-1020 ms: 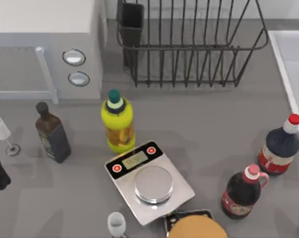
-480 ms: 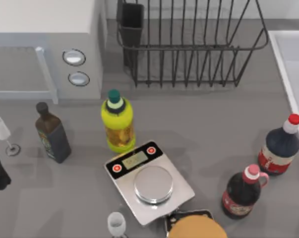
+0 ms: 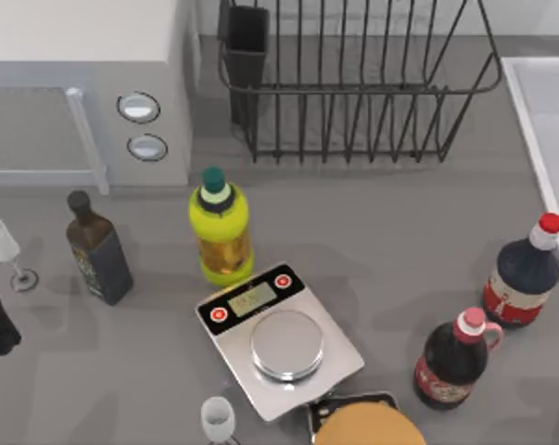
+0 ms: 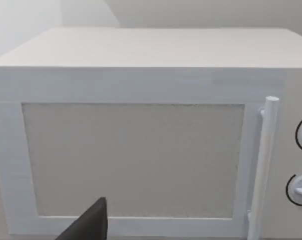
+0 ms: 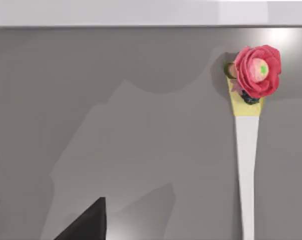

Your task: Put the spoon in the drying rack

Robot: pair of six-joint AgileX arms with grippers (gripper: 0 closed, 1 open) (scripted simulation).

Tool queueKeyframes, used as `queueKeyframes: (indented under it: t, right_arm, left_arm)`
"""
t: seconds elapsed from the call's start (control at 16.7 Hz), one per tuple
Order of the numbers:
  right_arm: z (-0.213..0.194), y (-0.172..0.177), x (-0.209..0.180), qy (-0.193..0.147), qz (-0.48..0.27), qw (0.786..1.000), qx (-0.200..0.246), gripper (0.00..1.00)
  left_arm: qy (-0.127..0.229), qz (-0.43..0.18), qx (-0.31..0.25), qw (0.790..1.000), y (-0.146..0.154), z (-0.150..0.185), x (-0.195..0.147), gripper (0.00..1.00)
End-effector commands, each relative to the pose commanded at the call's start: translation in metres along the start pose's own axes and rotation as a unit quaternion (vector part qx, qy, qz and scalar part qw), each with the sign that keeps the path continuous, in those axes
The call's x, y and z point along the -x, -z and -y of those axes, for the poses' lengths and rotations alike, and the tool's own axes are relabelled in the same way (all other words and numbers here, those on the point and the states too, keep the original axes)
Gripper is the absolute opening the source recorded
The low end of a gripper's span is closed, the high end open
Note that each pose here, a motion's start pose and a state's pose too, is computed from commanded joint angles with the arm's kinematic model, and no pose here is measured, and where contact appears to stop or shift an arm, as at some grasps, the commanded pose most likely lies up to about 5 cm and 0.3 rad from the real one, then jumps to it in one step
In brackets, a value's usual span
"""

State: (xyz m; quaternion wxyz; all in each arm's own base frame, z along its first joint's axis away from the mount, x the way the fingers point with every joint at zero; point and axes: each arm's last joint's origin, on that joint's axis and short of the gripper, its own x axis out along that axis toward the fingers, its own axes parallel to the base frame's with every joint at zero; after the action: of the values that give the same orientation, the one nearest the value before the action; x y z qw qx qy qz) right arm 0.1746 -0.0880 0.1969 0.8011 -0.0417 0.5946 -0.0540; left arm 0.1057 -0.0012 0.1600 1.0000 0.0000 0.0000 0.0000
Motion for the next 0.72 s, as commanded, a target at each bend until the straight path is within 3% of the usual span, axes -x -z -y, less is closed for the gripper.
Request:
queueKeyframes:
  t: [0.3, 0.72]
  right_arm:
    - [0.040, -0.017, -0.013, -0.053, -0.121, 0.991, -0.005, 1.00]
    - [0.049, -0.021, -0.017, -0.067, -0.143, 0.987, -0.005, 1.00]
  left_arm:
    - [0.000, 0.000, 0.000, 1.000, 0.000, 0.000, 0.000, 1.00]
    - [0.000, 0.000, 0.000, 1.000, 0.000, 0.000, 0.000, 1.00]
